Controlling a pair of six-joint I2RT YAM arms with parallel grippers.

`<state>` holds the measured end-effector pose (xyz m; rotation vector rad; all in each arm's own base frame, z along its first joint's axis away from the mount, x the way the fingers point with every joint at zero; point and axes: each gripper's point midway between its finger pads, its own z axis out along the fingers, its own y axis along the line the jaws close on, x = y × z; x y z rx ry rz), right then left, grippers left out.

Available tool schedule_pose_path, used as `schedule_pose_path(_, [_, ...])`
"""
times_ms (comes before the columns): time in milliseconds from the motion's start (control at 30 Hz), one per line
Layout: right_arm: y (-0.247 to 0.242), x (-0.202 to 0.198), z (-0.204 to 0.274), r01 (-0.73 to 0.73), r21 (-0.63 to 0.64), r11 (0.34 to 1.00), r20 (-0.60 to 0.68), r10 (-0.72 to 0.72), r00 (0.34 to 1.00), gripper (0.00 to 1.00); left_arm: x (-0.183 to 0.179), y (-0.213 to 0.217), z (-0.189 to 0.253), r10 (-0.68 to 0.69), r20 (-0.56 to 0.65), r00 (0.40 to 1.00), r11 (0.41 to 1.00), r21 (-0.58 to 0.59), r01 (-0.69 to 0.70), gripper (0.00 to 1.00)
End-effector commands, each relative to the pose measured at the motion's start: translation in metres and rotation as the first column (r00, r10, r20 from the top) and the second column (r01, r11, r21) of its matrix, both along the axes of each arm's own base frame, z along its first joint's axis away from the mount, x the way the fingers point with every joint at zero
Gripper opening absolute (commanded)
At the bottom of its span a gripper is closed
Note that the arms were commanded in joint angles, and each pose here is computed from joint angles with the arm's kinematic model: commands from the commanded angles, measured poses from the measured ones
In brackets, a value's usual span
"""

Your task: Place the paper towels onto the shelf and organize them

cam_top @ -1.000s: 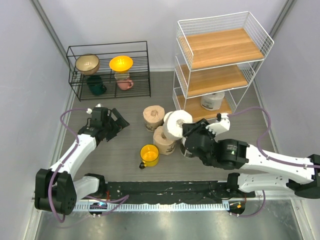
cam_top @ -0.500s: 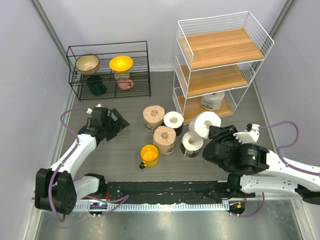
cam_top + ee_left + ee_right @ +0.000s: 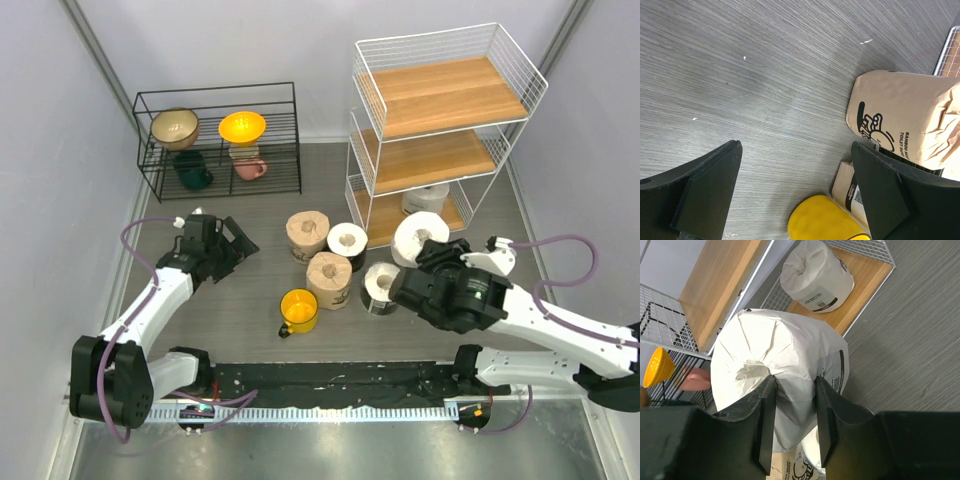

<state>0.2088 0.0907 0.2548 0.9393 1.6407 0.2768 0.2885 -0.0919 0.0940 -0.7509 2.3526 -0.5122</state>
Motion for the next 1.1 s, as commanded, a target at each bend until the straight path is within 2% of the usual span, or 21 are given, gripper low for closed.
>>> schedule_pose_path(0, [-0.006,0.012,0.028,0.063,-0.072,0.995,0.075,-0.058,0.996,0.32,0.007,-0.005,0.009,-0.018,0.026,0.999,1.000,-0.009,0.019,0.96])
schedule_pose_path(133, [-0.004,0.022,0.021,0.088,-0.077,0.993,0.058,-0.084,0.995,0.33,0.006,-0.005,0.008,-0.018,0.024,1.000,1.000,-0.009,0.019,0.96])
schedule_pose_path(167, [-0.010,0.024,0.017,0.089,-0.114,0.990,0.026,-0.086,0.996,0.33,0.007,-0.005,0.009,-0.020,0.026,0.999,1.000,-0.008,0.020,0.96])
schedule_pose_path(200, [-0.005,0.029,0.012,0.089,-0.082,0.993,0.029,-0.087,0.996,0.33,0.006,-0.005,0.008,-0.019,0.024,1.000,1.000,-0.010,0.020,0.96])
schedule_pose_path(333, [-0.015,0.036,0.002,0.112,-0.082,0.990,0.003,-0.113,0.994,0.33,0.007,-0.004,0.007,-0.017,0.021,1.000,1.000,-0.009,0.017,0.96])
schedule_pose_path(633, [-0.020,0.057,-0.016,0.118,-0.131,0.984,-0.066,-0.127,0.990,0.32,0.007,-0.005,0.004,-0.020,0.015,1.000,1.000,-0.009,0.020,0.96])
schedule_pose_path(867, [-0.014,0.087,-0.044,0.063,-0.105,0.993,-0.159,-0.079,0.984,0.32,0.006,-0.005,0.004,-0.021,0.013,1.000,1.000,-0.010,0.021,0.96])
schedule_pose_path(1033, [-0.003,0.107,-0.044,0.015,-0.101,0.995,-0.142,-0.029,0.989,0.32,0.006,-0.005,0.003,-0.021,0.015,1.000,1.000,-0.010,0.021,0.96])
schedule_pose_path(1067, [0.004,0.110,-0.047,-0.033,-0.095,0.995,-0.157,0.018,0.987,0.32,0.007,-0.005,0.003,-0.019,0.015,1.000,1.000,-0.012,0.019,0.96])
